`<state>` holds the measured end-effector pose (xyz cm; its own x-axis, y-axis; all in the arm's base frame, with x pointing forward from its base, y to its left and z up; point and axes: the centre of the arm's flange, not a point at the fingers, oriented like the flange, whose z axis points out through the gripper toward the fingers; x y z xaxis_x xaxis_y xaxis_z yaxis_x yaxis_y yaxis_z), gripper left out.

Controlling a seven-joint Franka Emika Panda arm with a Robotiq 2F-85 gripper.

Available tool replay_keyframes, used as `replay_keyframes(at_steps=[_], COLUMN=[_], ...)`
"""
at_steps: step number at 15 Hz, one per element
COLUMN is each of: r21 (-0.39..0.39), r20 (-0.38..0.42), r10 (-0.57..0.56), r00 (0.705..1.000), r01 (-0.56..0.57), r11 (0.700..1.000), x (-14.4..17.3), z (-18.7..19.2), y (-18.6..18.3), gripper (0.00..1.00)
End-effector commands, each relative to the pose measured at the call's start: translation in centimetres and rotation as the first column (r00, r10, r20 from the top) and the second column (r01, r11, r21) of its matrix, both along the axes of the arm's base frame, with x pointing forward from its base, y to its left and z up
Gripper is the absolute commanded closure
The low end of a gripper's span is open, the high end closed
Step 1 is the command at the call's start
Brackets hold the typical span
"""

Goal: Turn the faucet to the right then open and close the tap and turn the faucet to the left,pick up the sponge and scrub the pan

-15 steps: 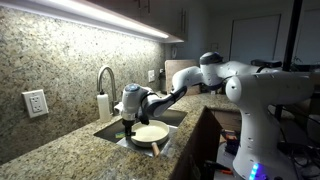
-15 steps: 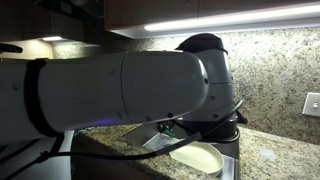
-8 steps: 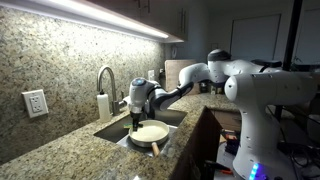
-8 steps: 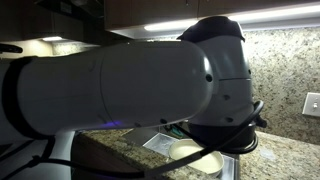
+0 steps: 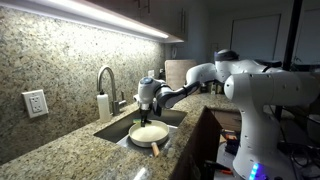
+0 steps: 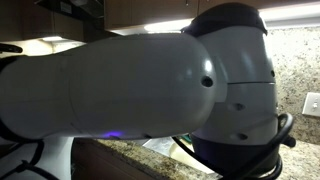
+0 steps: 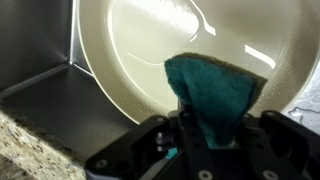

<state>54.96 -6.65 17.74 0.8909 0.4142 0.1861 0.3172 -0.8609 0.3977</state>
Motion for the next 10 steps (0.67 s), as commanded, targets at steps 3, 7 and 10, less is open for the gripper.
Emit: replay_keyframes(at_steps=[3,7,10], r21=[0.028,0.049,0.055], r20=[-0.014,-0.029,-0.032], r10=[-0.094,-0.142,-0.161], r00=[0.995,0.99,0.986], r01=[0.095,0.143,0.162], r11=[0.995,0.989,0.985], x=[-1.5,-1.8,-1.8], z=[-1.3,-2.5,-2.8], y=[-1.7,-1.9,-1.8], gripper=[0.97,0.6,0.42])
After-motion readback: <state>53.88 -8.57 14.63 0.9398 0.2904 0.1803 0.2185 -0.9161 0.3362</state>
